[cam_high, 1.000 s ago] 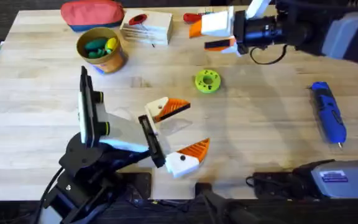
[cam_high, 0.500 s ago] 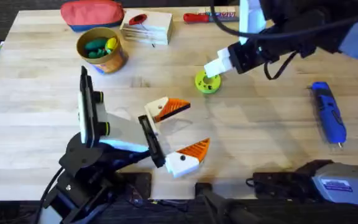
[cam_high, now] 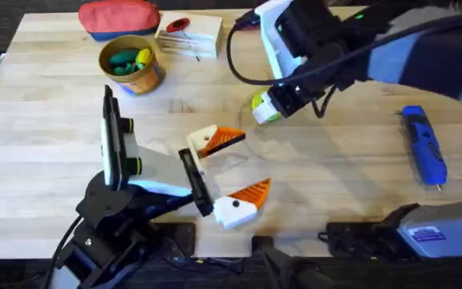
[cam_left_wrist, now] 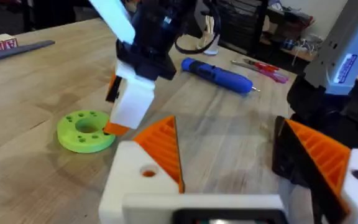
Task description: Pick up the gripper from the table and insert it into the empty holder that is missing its gripper. Then pick up a screw, insert it into the mounting hole, and use the screwdriver to tighten it. Finally, clean up the table by picking up the vegetable and placing it into the bucket.
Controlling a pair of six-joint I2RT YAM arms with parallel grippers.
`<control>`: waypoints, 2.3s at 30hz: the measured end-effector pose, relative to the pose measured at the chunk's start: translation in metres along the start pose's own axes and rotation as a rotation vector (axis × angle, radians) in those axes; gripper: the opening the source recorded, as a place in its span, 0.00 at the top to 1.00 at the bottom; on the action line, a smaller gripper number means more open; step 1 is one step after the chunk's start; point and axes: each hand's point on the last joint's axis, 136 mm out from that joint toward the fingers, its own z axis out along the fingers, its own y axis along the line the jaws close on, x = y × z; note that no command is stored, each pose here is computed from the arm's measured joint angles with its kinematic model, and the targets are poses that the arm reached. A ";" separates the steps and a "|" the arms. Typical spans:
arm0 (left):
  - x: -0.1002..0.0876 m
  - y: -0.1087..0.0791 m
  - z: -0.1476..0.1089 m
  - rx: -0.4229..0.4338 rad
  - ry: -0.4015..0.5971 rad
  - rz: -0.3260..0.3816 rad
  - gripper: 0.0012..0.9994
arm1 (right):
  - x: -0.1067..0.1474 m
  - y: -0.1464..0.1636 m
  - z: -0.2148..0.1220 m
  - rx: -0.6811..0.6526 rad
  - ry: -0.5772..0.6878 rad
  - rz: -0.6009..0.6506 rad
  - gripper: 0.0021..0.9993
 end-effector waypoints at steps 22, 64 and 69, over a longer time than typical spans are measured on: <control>0.000 0.000 0.000 0.000 0.000 0.000 0.01 | 0.003 0.005 0.030 0.023 0.051 0.028 0.71; 0.000 0.000 0.000 0.000 0.000 0.000 0.01 | -0.020 -0.019 -0.044 0.161 -0.068 0.048 1.00; 0.000 0.000 0.000 0.000 0.000 0.000 0.01 | -0.028 -0.015 -0.101 0.161 -0.175 0.036 1.00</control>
